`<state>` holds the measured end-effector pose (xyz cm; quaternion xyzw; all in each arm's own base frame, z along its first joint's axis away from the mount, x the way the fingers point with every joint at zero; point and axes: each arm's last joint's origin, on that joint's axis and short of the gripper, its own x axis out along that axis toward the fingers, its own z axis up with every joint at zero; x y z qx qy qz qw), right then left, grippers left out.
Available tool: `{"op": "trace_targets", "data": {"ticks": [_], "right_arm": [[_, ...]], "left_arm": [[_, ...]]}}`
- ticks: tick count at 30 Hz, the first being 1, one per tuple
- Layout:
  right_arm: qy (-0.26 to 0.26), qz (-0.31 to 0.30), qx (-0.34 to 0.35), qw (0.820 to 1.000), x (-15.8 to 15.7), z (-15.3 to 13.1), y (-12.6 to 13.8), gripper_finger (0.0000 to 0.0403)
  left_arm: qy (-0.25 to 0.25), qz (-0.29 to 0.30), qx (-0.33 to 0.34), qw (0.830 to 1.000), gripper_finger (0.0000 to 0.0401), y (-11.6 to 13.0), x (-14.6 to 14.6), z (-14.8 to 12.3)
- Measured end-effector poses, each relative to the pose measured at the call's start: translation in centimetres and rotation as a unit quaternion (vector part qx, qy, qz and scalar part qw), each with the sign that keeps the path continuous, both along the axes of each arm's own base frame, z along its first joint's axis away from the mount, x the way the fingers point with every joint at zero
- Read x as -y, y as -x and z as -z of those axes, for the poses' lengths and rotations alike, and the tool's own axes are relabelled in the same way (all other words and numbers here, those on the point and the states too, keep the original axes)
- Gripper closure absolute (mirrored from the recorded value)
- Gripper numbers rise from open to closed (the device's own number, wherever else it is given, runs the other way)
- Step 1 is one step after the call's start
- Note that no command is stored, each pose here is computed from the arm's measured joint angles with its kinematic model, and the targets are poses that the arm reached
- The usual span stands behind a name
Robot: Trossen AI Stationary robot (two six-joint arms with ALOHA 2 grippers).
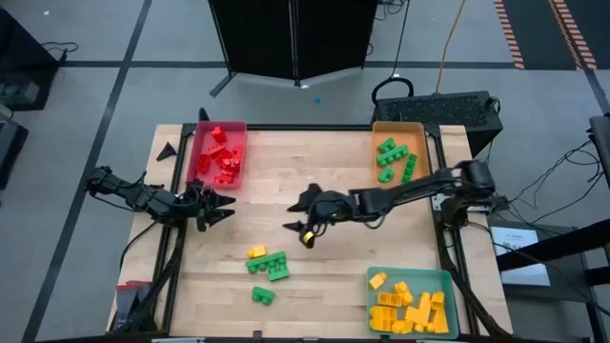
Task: Sort blocks
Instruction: Put the green game piece into the orange bin
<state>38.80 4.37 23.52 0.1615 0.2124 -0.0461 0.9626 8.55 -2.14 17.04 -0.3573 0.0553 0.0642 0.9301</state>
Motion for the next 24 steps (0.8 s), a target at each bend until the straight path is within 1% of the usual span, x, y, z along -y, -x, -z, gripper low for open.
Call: {"op": "trace_targets", "data": {"ticks": [3,7,9,12,17,21,24], "right_arm": [[-0.007,-0.027,0.005,1.0,-0.3,1.6,-2.3,0.0161],[0.003,-0.081,-0.019,0.996,-1.0,3.2,-5.7,0.0161],[-0.003,-0.11,-0.03,0.993,-1.3,3.9,-7.2,0.0161],[-0.007,-0.142,-0.038,0.989,-1.4,4.7,-8.7,0.0161],[0.005,-0.158,-0.053,0.986,-1.7,6.6,-9.6,0.0161],[0.005,-0.175,-0.069,0.982,-3.3,8.5,-9.6,0.0161],[0.005,-0.185,-0.074,0.98,-4.4,9.1,-9.6,0.0161]], "left_arm": [[0.0,0.001,0.0,1.0,0.0069,0.0,0.0,0.0],[0.0,0.001,0.0,1.0,0.007,0.0,0.0,0.0],[0.0,0.001,0.0,1.0,0.0069,0.0,0.0,0.0],[0.001,0.002,0.0,1.0,0.007,0.0,0.0,0.0],[0.003,0.014,-0.001,1.0,0.007,0.0,0.1,0.0],[0.004,0.024,-0.002,1.0,0.007,0.0,0.1,0.0],[0.004,0.025,-0.002,1.0,0.007,0.0,0.1,0.0]]}}
